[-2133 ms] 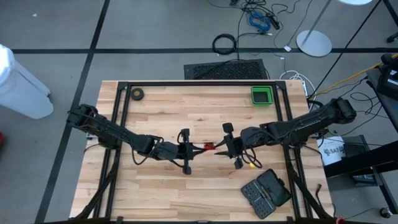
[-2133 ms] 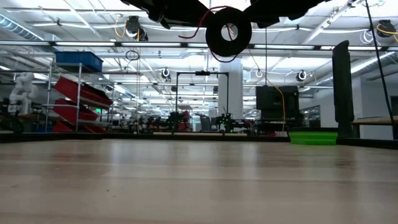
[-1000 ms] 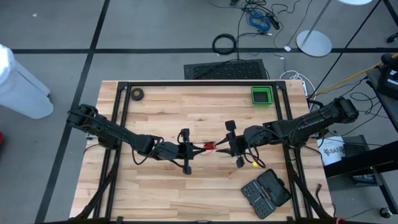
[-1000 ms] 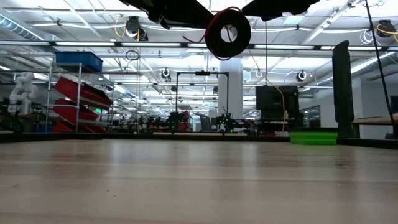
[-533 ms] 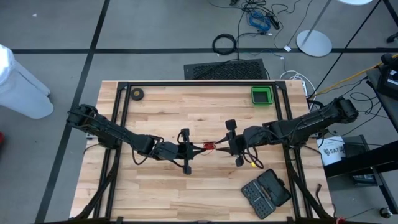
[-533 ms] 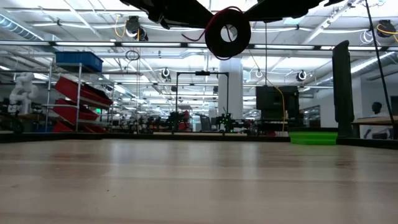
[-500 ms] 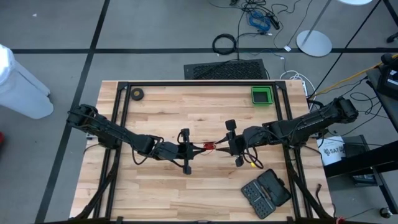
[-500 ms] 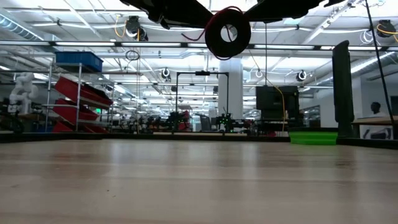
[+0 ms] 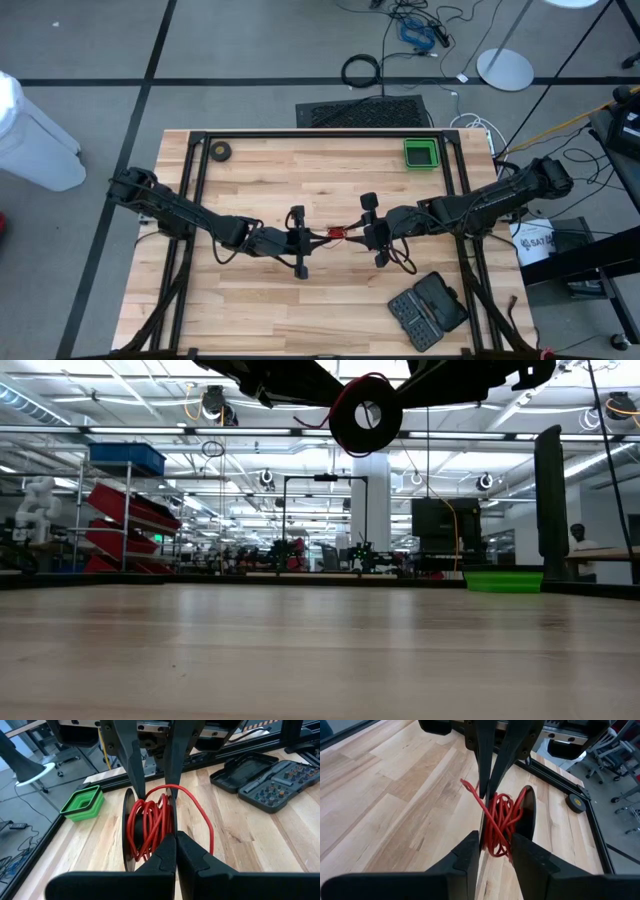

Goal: Coil cords
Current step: Uncoil the red wire from the spool

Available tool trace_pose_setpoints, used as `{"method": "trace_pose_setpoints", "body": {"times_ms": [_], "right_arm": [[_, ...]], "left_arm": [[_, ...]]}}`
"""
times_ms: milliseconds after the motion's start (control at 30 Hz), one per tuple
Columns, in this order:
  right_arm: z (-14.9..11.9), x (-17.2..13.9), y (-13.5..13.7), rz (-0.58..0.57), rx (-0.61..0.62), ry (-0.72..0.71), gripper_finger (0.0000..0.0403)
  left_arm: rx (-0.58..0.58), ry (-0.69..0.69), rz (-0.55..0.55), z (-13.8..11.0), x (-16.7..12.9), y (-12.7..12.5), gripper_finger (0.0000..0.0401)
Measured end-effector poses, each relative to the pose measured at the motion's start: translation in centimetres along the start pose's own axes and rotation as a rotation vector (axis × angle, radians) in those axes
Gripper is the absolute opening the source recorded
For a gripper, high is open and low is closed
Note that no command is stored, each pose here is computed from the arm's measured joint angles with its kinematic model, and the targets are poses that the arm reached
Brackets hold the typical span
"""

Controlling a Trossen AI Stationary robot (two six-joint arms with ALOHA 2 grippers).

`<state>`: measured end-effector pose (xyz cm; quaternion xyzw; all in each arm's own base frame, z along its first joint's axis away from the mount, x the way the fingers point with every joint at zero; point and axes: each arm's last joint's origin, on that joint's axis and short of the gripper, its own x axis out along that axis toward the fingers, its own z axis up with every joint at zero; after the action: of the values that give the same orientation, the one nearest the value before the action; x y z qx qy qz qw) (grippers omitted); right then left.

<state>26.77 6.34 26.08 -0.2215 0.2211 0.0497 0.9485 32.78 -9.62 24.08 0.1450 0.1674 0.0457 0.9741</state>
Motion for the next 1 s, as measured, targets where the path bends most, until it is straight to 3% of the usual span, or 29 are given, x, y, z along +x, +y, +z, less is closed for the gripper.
{"method": "trace_pose_setpoints", "body": {"times_ms": [467,1000], "right_arm": [[0.03,-0.01,0.14,0.048,0.006,-0.015,0.0035],[-0.12,-0.11,0.19,0.061,0.038,0.001,0.0027]], "left_arm": [[0.0,0.0,0.0,0.0,0.0,0.0,0.0],[0.001,0.003,0.0,-0.03,0.0,0.0,0.0]]}}
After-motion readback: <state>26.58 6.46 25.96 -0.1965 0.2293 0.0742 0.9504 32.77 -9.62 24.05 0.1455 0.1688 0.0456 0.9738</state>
